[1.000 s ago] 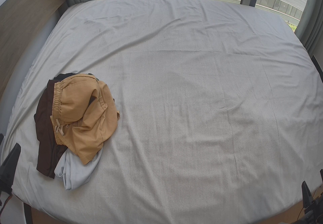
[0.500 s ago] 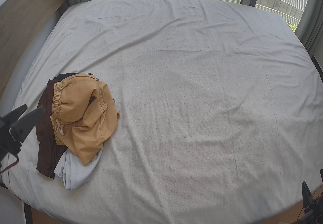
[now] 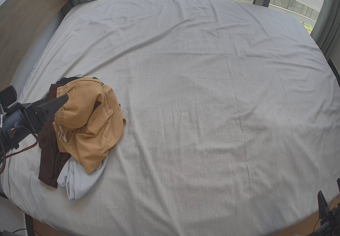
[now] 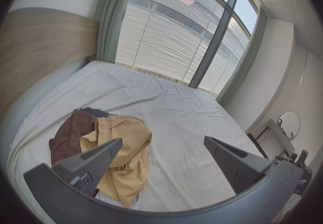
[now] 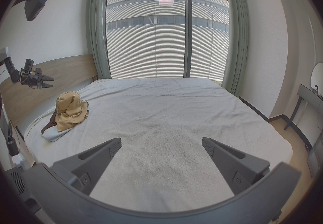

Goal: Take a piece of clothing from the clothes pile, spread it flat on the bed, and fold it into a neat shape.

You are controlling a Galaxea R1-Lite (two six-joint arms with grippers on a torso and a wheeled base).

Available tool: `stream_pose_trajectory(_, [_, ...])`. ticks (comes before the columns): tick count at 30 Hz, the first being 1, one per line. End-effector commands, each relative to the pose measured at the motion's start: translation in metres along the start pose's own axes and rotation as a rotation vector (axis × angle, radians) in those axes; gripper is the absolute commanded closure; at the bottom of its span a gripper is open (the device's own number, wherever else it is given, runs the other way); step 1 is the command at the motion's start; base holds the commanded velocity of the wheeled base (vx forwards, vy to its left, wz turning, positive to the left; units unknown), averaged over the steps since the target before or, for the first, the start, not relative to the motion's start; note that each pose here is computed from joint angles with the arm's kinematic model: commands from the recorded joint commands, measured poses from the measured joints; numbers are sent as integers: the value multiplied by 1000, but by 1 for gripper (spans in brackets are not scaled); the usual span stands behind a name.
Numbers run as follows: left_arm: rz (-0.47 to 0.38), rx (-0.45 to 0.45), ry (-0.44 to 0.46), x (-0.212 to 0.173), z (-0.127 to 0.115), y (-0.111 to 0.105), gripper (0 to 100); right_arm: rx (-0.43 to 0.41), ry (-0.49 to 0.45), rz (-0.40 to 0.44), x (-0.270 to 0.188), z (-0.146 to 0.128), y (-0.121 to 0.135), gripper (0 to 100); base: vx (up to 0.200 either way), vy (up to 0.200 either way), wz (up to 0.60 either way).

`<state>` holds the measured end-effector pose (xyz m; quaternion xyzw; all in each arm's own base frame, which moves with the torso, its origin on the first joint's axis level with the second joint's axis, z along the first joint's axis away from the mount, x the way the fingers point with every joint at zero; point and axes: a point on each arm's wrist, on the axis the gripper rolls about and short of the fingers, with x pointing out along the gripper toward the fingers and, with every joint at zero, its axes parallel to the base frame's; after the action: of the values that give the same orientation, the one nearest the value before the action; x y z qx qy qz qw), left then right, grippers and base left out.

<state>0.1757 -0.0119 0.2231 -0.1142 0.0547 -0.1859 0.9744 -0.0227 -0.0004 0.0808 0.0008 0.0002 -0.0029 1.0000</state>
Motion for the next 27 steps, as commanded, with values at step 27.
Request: stream_pose_trajectory(27, [112,-231,3,50,-15,88,0,1,6,0,0,-5,0,0,0,0,0])
